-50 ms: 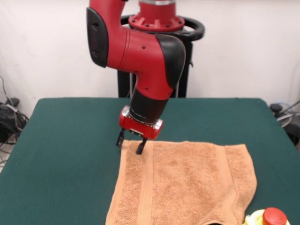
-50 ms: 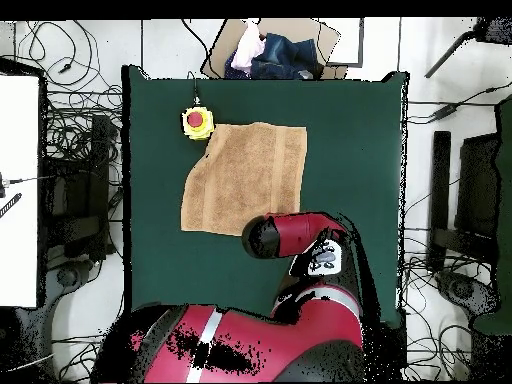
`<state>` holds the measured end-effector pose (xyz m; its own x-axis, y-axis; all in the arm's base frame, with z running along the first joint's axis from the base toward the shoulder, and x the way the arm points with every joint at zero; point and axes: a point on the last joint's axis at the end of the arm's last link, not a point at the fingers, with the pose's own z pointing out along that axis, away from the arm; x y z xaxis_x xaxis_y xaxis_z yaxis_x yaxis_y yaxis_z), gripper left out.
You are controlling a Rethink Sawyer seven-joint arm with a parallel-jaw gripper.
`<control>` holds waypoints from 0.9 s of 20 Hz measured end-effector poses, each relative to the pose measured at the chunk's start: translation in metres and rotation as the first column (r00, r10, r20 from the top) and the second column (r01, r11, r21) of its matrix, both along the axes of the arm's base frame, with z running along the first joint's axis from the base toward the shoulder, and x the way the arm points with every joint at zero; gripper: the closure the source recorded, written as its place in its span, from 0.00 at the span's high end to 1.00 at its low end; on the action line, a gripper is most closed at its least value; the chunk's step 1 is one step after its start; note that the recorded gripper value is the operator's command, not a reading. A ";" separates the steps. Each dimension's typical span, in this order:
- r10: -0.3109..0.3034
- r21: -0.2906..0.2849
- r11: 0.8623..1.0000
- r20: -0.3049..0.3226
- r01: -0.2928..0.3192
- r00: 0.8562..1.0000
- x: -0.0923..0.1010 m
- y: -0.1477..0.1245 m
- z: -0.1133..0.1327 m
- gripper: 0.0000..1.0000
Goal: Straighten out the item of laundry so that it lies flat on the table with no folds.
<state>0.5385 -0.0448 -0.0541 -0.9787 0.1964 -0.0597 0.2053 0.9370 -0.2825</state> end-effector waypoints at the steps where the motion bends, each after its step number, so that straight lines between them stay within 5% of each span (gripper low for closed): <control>1: 0.000 0.000 1.000 0.000 0.000 1.000 0.000 0.000 0.000 1.00; 12: 0.049 0.010 0.999 0.022 -0.049 0.999 -0.002 -0.009 0.000 1.00; 18: 0.118 0.008 0.993 0.090 -0.119 0.989 -0.009 -0.044 0.000 1.00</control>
<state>0.5298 -0.0892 -0.0542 -0.9860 0.0808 -0.1461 0.1164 0.9599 -0.2549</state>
